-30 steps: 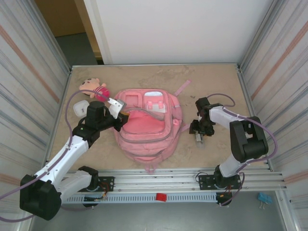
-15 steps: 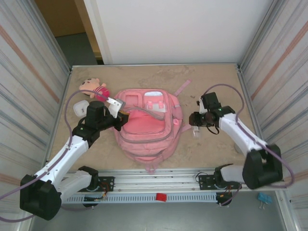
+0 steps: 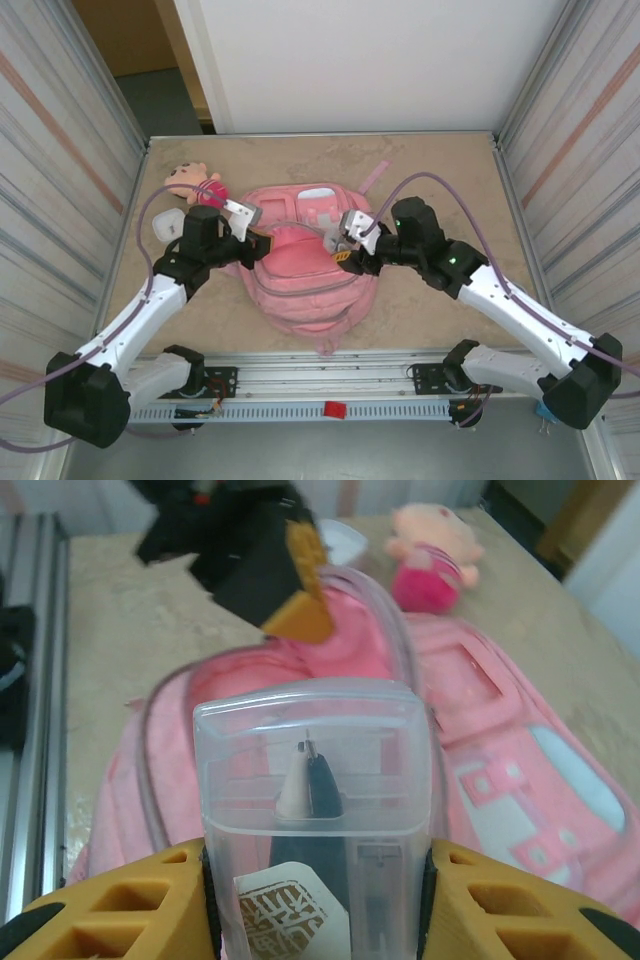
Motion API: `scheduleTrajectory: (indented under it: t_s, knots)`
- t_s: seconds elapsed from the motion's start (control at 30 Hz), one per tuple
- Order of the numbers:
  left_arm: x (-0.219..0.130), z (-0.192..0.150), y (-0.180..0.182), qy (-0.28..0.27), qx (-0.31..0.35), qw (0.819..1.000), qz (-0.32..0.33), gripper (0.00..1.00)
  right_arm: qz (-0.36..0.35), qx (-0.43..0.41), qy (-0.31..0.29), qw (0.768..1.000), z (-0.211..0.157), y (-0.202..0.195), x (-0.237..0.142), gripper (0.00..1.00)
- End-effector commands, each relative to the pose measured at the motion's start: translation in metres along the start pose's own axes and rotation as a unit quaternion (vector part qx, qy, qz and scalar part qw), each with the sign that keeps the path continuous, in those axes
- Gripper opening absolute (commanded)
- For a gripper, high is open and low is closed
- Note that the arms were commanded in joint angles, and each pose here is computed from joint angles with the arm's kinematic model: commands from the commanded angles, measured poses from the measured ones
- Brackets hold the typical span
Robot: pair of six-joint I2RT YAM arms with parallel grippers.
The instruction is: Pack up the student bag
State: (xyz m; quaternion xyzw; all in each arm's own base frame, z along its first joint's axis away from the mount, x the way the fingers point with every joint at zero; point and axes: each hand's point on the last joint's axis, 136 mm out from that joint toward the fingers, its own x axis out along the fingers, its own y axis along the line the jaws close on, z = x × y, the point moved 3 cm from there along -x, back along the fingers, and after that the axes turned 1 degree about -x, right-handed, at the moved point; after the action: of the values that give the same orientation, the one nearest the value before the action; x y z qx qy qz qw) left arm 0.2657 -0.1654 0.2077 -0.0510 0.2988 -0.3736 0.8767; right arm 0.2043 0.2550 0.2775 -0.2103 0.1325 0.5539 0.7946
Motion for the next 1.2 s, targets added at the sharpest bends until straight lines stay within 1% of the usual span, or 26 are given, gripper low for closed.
scheduleTrajectory:
  t_s: [0.0,0.1,0.3,0.43,0.5,0.57,0.77,0.9,1.0,1.17]
  knots:
    - [-0.007,0.036,-0.016,-0.047,0.0,0.998,-0.045,0.07,0.02,-0.125,-0.041,0.991,0.026,0.01,0.004,0.41]
    - [-0.006,0.038,-0.018,-0.047,-0.001,0.997,-0.054,0.07,0.038,-0.155,-0.036,0.987,0.024,0.019,0.013,0.41]
    - [-0.005,0.038,-0.018,-0.047,0.001,0.997,-0.057,0.07,0.057,-0.189,-0.027,0.98,0.026,0.023,0.03,0.41]
    - [-0.005,0.039,-0.021,-0.049,0.003,0.997,-0.064,0.07,0.052,-0.22,0.002,0.974,0.023,0.02,0.047,0.42]
    - [-0.005,0.038,-0.022,-0.049,0.003,0.996,-0.068,0.07,0.048,-0.234,0.018,0.971,0.021,0.017,0.057,0.45]
    - [-0.007,0.039,-0.022,-0.049,0.003,0.996,-0.069,0.07,0.038,-0.242,0.033,0.969,0.02,0.012,0.065,0.51]
    - [-0.01,0.04,-0.023,-0.053,0.01,0.997,-0.064,0.07,-0.009,-0.231,0.061,0.971,0.021,-0.002,0.063,0.66]
    - [-0.01,0.043,-0.025,-0.054,0.011,0.996,-0.068,0.07,-0.029,-0.223,0.075,0.971,0.015,-0.008,0.053,0.69]
    - [-0.009,0.044,-0.025,-0.055,0.013,0.996,-0.073,0.07,-0.042,-0.201,0.075,0.976,0.011,-0.013,0.049,0.71]
    - [-0.008,0.041,-0.027,-0.052,0.016,0.995,-0.08,0.07,-0.066,-0.175,0.075,0.979,0.008,-0.026,0.059,0.72]
